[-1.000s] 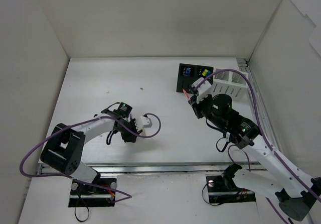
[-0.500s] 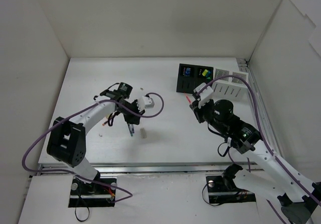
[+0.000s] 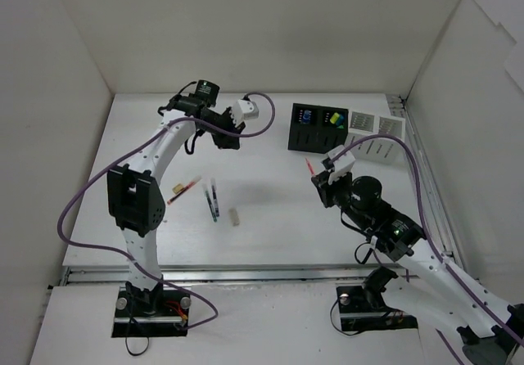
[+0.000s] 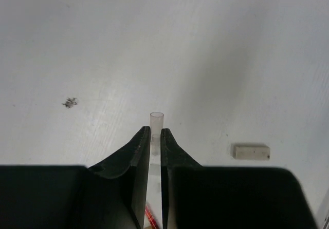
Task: Sort the stationery into containers
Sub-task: Close the pen cap on the pen.
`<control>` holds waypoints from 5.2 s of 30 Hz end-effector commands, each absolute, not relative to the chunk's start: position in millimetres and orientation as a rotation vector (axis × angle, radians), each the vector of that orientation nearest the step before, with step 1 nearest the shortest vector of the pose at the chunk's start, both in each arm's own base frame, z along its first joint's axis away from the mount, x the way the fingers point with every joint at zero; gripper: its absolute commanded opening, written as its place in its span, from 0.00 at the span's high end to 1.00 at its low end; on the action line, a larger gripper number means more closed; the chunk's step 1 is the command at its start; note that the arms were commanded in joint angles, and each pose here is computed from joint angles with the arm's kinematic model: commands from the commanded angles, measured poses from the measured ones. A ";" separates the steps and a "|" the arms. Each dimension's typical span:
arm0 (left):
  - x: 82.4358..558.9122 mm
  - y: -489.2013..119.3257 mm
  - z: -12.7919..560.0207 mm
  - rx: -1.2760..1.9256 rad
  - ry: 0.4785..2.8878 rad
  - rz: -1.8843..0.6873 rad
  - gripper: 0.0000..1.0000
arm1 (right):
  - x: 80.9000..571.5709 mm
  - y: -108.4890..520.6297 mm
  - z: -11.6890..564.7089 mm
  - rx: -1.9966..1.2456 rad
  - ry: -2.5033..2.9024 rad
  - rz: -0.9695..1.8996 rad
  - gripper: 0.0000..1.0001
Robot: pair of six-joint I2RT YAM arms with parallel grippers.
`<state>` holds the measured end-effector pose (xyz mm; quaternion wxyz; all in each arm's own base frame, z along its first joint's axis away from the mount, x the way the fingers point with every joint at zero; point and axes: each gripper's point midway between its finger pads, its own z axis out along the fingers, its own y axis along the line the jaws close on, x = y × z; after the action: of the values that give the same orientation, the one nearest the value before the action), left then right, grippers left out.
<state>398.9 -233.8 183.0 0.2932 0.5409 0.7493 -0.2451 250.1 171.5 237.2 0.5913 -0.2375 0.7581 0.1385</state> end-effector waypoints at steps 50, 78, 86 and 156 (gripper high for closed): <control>209.7 -264.5 244.8 0.717 2.157 -1.416 1.00 | 268.0 278.6 228.9 -2.133 0.508 -0.060 1.00; 217.1 -267.8 231.8 0.712 2.226 -1.421 1.00 | 263.5 296.2 219.7 -2.143 0.493 0.037 1.00; 214.9 -264.1 233.6 0.701 2.235 -1.394 1.00 | 266.7 295.3 215.7 -2.155 0.509 0.021 1.00; 255.9 -296.5 250.6 0.695 2.005 -1.314 1.00 | 199.1 336.5 247.9 -2.027 0.399 0.398 1.00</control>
<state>219.5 -275.2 206.6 0.2032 0.2310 0.8198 -0.4830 242.2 296.8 196.5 0.4195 -0.8675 0.2583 0.0682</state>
